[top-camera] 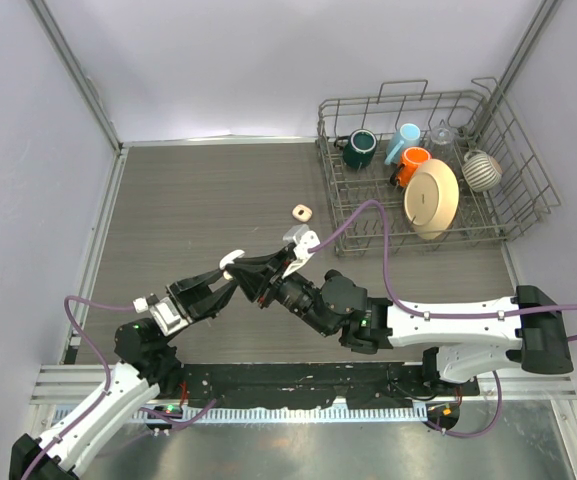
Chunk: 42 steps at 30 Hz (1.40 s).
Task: Insert the wireless bluetooth earbuds into the charging case
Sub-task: Place the earbud in the charging case.
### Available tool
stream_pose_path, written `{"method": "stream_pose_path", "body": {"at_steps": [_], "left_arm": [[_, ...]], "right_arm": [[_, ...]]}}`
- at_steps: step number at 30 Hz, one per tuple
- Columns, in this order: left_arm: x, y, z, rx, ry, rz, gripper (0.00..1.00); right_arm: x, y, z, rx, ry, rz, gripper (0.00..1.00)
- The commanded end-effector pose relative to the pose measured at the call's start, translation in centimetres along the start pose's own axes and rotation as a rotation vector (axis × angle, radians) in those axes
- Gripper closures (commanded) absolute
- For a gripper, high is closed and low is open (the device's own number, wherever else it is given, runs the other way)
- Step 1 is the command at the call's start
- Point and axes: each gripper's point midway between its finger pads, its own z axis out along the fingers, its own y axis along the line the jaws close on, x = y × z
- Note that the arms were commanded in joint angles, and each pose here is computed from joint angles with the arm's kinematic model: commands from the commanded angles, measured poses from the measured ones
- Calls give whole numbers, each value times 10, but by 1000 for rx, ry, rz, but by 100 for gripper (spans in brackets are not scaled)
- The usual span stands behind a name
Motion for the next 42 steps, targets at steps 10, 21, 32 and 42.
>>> {"method": "stream_pose_path", "body": {"at_steps": [10,21,32,42], "left_arm": [[-1,12,-20,-116,-82,17,100],[6,9,-19,-101,-53,5,100],[15,5,-15,-72,-14,-10,100],[18,5,-15,-68,-4,-13,100]], "right_arm": [[14,-7,5,51,47,-43,99],[3,-2,8,57,43,-17,80],[-23,9,11,23,-22,10,69],[-32,13,11,8,-43,17,55]]}}
